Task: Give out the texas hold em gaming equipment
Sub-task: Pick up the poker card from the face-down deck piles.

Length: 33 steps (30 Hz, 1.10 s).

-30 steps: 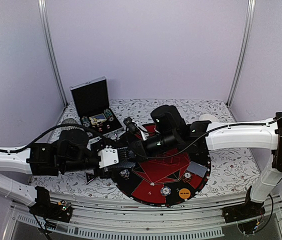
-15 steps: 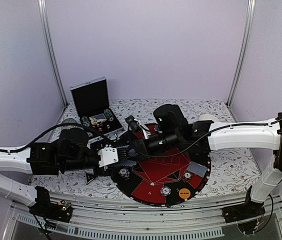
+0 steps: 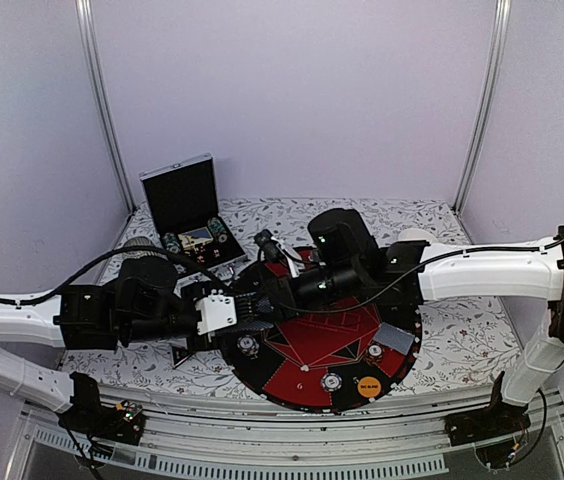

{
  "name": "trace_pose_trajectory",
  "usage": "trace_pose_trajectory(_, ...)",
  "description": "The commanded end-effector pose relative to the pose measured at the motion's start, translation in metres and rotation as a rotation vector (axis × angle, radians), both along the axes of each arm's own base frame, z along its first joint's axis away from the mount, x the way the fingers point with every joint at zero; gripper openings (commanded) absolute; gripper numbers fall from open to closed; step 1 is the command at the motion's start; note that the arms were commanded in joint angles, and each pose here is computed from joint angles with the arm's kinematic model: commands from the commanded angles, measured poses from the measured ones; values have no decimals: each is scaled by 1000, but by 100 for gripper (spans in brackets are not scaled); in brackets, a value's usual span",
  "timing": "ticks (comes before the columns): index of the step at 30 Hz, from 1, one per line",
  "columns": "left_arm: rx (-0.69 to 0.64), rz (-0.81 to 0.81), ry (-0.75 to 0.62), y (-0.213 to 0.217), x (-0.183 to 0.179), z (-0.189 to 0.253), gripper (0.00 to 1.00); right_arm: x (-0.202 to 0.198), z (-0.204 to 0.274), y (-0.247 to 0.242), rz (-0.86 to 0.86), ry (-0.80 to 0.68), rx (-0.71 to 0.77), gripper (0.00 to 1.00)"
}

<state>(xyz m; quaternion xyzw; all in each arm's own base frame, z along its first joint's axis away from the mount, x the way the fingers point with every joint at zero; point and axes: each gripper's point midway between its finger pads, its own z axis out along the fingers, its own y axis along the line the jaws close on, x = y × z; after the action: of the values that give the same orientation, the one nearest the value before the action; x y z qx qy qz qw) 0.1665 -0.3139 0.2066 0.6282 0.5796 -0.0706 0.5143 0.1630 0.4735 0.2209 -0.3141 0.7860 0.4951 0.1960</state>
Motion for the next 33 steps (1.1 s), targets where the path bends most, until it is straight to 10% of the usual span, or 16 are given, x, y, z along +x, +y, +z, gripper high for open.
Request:
trace_pose_trajectory(1,-22,16,-3,1,5,6,57,9,2,-17,-72,-33,-43,37)
trace_pose_trajectory(33,-10,24,-7,2,7,2,56,5,19,-42,-109,-40,-91,28)
